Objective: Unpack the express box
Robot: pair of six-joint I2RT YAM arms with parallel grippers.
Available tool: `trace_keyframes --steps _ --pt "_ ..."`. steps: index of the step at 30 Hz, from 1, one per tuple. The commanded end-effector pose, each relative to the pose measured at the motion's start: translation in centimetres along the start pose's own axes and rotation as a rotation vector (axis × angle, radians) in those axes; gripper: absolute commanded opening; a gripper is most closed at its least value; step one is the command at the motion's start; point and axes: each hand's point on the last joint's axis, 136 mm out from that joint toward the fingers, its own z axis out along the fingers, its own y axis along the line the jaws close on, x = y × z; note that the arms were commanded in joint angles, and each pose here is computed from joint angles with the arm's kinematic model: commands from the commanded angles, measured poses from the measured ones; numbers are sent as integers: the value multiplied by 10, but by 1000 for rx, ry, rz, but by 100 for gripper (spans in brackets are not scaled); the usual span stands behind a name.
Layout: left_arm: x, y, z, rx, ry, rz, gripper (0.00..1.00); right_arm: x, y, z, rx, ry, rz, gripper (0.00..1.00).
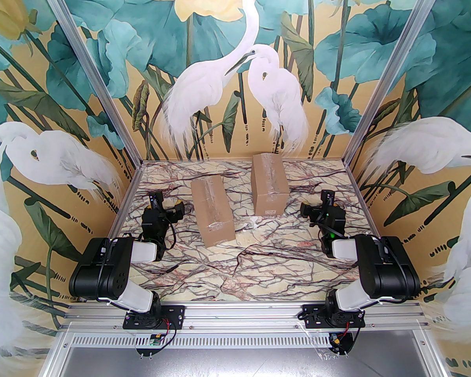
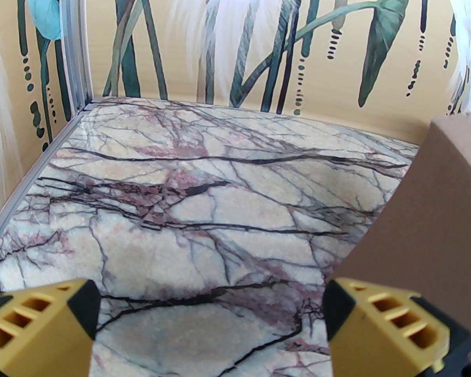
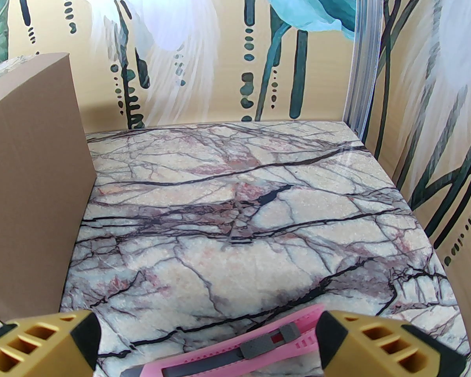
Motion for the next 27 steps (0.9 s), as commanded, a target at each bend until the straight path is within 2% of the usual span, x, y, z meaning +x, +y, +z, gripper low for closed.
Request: trace_keyframes --steps 1,6,9,12,16,21,25,27 --pt "-1 -1 3 11 8 4 99 -8 1 2 6 -16 1 99" --pt "-10 4 -2 -16 -14 -6 100 -25 -3 -10 34 -62 12 99" --pt "-25 8 -14 -40 -44 -17 100 -51 -24 -31 158 -75 70 99" --pt "-51 7 -30 -46 -37 -48 100 -71 -41 -55 264 -27 202 99" --pt "-85 -1 -49 -17 17 -129 100 -84 -43 -76 306 98 377 98" --pt "-125 -31 -79 135 63 -196 100 -77 -33 -84 315 330 538 87" --pt "-136 -46 -97 199 93 -216 99 -68 -22 -74 318 499 648 93" --pt "-141 -56 -104 238 111 -203 99 -62 -20 -67 339 574 698 92"
